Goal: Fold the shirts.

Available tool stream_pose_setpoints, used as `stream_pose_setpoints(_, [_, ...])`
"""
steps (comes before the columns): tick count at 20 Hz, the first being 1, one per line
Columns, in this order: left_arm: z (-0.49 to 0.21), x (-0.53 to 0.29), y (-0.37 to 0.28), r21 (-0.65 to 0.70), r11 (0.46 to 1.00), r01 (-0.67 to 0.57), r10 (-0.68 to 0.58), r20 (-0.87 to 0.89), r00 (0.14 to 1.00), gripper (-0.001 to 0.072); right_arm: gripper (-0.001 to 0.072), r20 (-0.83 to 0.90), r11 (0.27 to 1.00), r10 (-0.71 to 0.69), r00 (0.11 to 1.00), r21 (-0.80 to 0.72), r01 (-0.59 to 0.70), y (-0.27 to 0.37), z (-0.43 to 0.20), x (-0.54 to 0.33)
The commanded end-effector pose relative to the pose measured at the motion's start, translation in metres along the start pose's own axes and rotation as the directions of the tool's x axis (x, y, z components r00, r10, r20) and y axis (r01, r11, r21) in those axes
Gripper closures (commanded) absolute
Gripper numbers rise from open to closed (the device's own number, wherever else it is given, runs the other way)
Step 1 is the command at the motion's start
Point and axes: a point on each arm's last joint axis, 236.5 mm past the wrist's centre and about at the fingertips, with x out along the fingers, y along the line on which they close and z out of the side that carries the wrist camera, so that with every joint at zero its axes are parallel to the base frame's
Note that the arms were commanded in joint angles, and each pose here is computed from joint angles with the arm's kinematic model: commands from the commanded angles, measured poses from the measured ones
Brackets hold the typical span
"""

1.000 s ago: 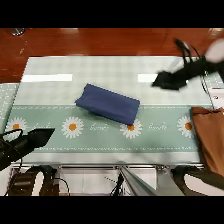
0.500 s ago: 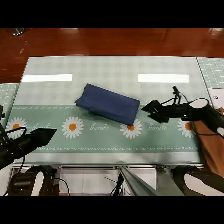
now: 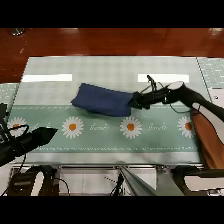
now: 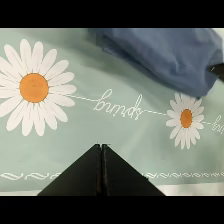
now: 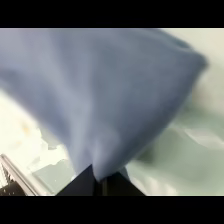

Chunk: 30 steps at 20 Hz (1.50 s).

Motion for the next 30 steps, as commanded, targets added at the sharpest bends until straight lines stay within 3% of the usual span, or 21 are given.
stream_pose_setpoints(1, [0.001,0.000,0.000,-0.001,1.000,-0.001,0.001,0.001,1.000,0.0689,0.0696,0.002,0.951,0.009,1.000,-0.309,-0.008,0.076,0.030,-0.046])
stream_pose_setpoints(4, [0.001,0.000,0.000,-0.001,1.000,-0.001,0.001,0.001,1.000,0.0689,0.0696,0.245,0.891,-0.088,0.965,-0.415,0.187,0.123,0.082,-0.129])
stream_pose_setpoints(8, [0.009,0.000,-0.002,-0.003,1.000,0.011,-0.011,0.038,0.999,0.0688,0.0697,0.482,0.884,-0.135,0.865,-0.336,0.325,0.138,0.119,-0.248])
stream_pose_setpoints(14, [0.009,0.000,-0.009,-0.012,0.999,0.037,-0.037,0.036,0.999,0.0688,0.0696,0.616,0.954,-0.255,0.745,0.034,0.299,0.066,0.091,-0.404])
stream_pose_setpoints(17, [0.009,0.000,-0.009,-0.012,0.999,0.037,-0.037,0.036,0.999,0.0689,0.0697,0.513,0.905,-0.417,0.750,0.312,0.290,-0.006,0.029,-0.453])
stream_pose_setpoints(18, [0.009,0.000,-0.009,-0.012,0.999,0.037,-0.037,0.036,0.999,0.0688,0.0697,0.428,0.855,-0.488,0.761,0.409,0.318,-0.031,-0.004,-0.462])
stream_pose_setpoints(20, [0.009,0.000,-0.009,-0.012,0.999,0.037,-0.037,0.036,0.999,0.0689,0.0696,0.425,0.759,-0.611,0.668,0.555,0.341,-0.055,-0.044,-0.493])
stream_pose_setpoints(24, [0.010,0.000,-0.009,-0.011,0.999,0.038,-0.037,0.039,0.999,0.0689,0.0696,0.217,0.433,-0.837,0.502,0.823,0.368,-0.101,-0.162,-0.516])
stream_pose_setpoints(28, [0.013,0.000,-0.009,-0.011,0.999,0.040,-0.040,0.055,0.998,0.0688,0.0686,-0.003,0.132,-0.895,0.447,0.954,0.270,-0.117,-0.263,-0.490])
stream_pose_setpoints(29, [0.012,0.000,-0.009,-0.003,0.999,0.039,-0.039,0.049,0.998,0.0689,0.0491,-0.035,0.087,-0.890,0.454,0.966,0.245,-0.120,-0.276,-0.481])
stream_pose_setpoints(30, [0.009,0.000,-0.010,0.048,0.998,0.042,-0.044,0.038,0.998,0.0689,0.0179,-0.049,0.076,-0.881,0.470,0.967,0.243,-0.123,-0.280,-0.472])
